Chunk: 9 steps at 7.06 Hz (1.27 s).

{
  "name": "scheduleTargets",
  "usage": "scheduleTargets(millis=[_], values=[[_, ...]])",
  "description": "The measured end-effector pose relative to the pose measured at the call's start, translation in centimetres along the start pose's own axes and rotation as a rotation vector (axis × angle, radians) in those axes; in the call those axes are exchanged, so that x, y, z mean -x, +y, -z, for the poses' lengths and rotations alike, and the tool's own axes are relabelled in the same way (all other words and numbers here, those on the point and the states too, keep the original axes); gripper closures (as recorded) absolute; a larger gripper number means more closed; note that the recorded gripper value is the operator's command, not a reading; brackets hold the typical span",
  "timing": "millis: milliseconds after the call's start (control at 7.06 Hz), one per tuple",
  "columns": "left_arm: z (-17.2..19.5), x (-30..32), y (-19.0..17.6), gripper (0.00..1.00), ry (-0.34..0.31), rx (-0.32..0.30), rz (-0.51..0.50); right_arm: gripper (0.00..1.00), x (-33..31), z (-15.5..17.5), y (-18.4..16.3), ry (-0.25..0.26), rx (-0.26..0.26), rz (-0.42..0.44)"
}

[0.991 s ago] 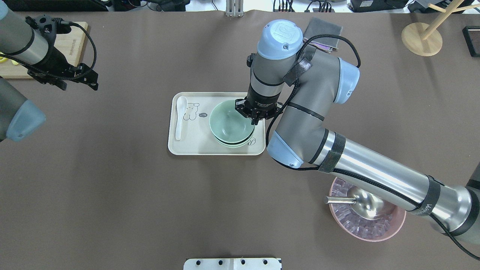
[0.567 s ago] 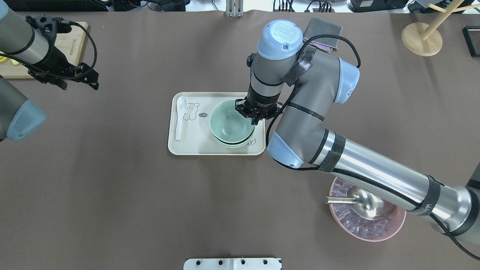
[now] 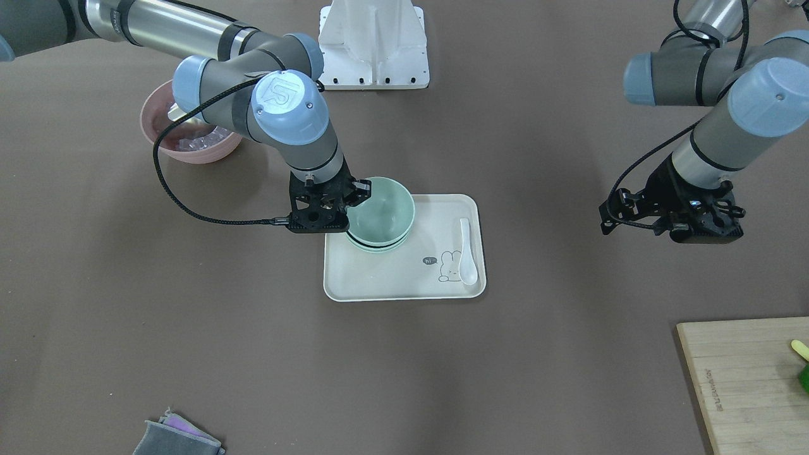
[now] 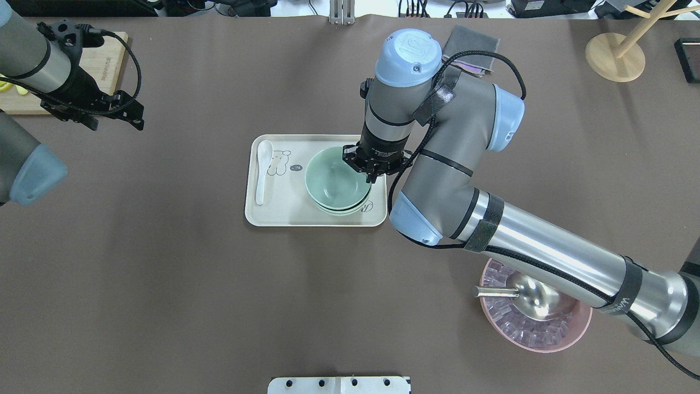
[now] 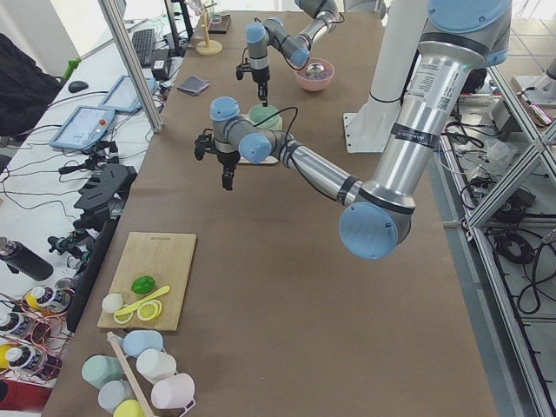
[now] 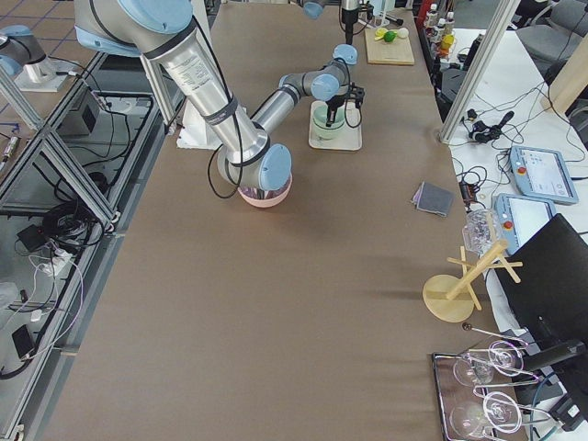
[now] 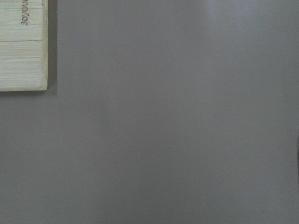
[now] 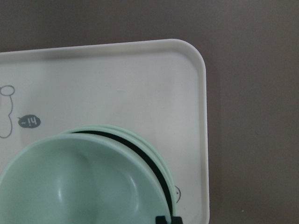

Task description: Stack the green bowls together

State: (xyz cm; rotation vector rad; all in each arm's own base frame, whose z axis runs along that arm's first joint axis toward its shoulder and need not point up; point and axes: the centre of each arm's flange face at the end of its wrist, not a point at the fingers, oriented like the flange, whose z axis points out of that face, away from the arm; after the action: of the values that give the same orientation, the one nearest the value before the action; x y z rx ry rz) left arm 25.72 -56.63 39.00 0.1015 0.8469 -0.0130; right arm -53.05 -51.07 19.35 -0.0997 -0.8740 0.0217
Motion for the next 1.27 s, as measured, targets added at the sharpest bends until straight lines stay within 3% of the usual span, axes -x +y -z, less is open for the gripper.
scheduleTargets(millis=[1275], values=[[-0.05, 0.05, 0.0, 0.03, -0.001, 0.001, -0.001, 1.0, -0.31, -0.69, -0.32, 0.012, 0.007, -0.007]])
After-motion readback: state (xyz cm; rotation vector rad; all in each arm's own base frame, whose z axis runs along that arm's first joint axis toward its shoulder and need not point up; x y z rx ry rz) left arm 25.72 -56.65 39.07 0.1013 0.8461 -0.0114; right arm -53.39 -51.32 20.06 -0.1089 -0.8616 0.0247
